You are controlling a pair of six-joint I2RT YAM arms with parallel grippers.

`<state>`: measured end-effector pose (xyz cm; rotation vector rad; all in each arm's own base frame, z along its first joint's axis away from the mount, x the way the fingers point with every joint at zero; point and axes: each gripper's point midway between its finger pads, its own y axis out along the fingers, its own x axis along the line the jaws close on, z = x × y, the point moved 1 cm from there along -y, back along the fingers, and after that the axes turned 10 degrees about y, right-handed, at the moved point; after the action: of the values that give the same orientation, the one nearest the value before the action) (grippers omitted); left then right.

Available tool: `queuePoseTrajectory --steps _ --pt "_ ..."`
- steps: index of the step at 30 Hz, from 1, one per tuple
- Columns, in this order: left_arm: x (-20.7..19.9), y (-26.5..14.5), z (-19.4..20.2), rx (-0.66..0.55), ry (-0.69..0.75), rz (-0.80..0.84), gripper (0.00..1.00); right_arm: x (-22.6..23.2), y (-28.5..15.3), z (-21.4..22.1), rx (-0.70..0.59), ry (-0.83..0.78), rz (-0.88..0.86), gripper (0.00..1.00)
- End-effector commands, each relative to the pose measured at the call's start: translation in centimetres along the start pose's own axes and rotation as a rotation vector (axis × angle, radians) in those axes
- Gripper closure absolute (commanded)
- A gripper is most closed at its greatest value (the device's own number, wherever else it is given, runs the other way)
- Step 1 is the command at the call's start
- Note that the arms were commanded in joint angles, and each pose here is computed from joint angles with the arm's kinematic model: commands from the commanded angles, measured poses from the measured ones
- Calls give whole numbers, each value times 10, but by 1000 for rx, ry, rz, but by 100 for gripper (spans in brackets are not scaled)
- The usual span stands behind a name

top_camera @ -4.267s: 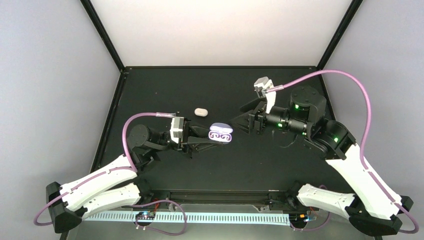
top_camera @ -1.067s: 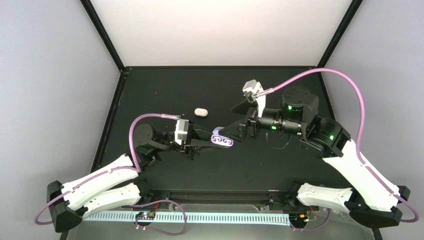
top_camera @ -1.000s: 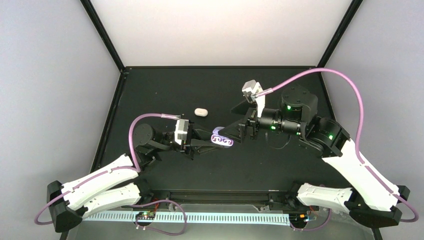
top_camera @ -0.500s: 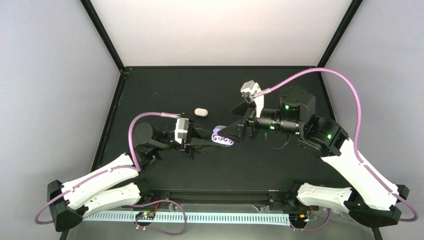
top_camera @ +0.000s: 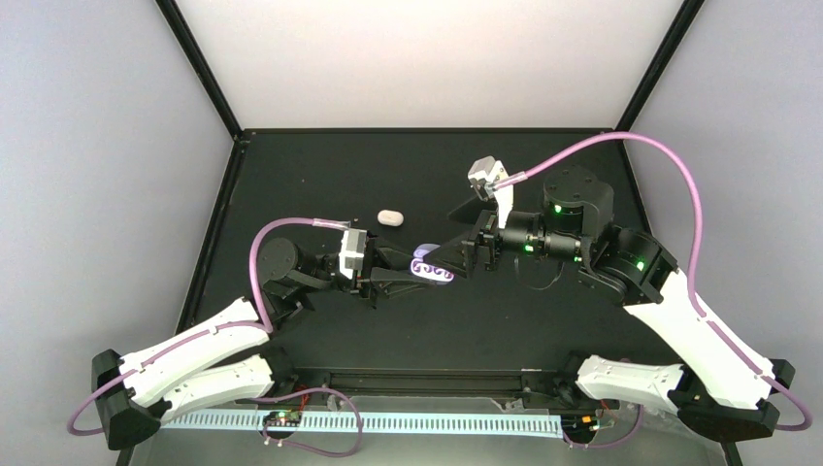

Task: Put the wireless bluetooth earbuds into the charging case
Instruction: Adjust the earbud with the charging case.

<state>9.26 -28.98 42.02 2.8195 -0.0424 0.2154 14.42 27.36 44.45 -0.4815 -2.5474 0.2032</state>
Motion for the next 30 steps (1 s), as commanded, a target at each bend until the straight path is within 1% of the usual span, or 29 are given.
queuePoseTrajectory --steps 1,8,13,16,20,22,24,26,27,28,30 --pt "-2 3 -18 -36 25 13 98 2 -2 0 -1 -1 1 0" --pt "7 7 -12 -3 -16 -29 98 -18 -3 5 9 -28 117 0" --pt "9 7 -13 -3 -14 -35 99 -22 0 9 24 -51 159 0" --pt "9 7 -12 -2 -13 -36 98 -25 -8 0 -23 -58 198 0" --pt "8 6 -9 8 -18 -34 98 -20 -31 -23 -111 -94 241 0" --pt "8 5 -7 14 -21 -35 99 -11 -44 -33 -137 -123 233 0" --pt "7 5 -6 22 -23 -36 98 4 -54 -41 -141 -160 185 1" --pt "7 5 -4 29 -26 -35 98 18 -61 -45 -131 -181 134 4" --pt "7 4 -3 32 -26 -37 98 24 -61 -45 -115 -187 104 8" --pt "7 4 -2 34 -27 -37 98 32 -62 -44 -97 -193 66 13" --pt "7 5 -2 34 -26 -37 98 42 -60 -40 -73 -183 -3 28"
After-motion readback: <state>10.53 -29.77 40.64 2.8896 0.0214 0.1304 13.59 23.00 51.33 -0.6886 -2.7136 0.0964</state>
